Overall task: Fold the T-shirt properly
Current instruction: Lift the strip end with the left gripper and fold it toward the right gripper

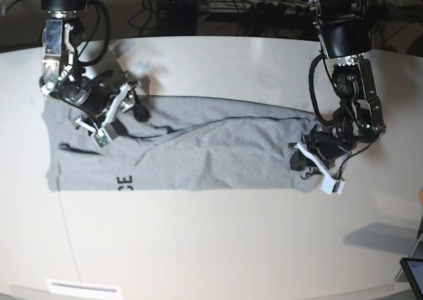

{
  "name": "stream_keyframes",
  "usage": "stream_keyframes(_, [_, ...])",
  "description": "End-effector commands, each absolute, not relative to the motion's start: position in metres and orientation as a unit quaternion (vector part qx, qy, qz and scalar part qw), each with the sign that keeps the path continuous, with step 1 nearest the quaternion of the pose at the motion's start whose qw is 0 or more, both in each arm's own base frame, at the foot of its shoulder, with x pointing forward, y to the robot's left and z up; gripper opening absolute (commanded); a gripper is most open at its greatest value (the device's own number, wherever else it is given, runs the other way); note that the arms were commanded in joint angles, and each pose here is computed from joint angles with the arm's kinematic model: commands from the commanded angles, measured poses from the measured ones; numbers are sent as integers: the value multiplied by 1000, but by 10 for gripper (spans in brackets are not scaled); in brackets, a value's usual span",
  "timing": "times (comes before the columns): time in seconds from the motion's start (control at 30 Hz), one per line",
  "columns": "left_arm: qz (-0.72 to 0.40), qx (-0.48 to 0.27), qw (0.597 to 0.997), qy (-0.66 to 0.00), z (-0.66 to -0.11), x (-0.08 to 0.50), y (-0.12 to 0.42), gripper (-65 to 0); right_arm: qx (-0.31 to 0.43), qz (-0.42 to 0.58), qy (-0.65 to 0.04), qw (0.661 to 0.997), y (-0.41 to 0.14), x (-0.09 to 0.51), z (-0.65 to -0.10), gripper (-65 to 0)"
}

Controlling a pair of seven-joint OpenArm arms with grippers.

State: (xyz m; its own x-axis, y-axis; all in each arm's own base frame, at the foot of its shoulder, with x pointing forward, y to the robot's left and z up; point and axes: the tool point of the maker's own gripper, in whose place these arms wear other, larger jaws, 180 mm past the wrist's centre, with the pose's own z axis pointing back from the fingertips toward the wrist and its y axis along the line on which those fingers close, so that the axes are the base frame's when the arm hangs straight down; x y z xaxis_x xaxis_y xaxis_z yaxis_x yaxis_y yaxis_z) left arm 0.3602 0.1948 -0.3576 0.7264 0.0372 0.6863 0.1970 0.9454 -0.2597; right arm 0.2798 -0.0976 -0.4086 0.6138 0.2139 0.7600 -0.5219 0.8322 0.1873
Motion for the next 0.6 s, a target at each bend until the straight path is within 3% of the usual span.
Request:
stream_keyframes(0.0, [-55, -160, 903, -396, -338, 372, 192, -650, 196, 213, -393, 873, -101, 285, -403, -277])
stream_keyframes(0.57, [-113, -192, 901, -372, -325, 365, 121, -650, 195, 213, -393, 873, -101, 285, -403, -277])
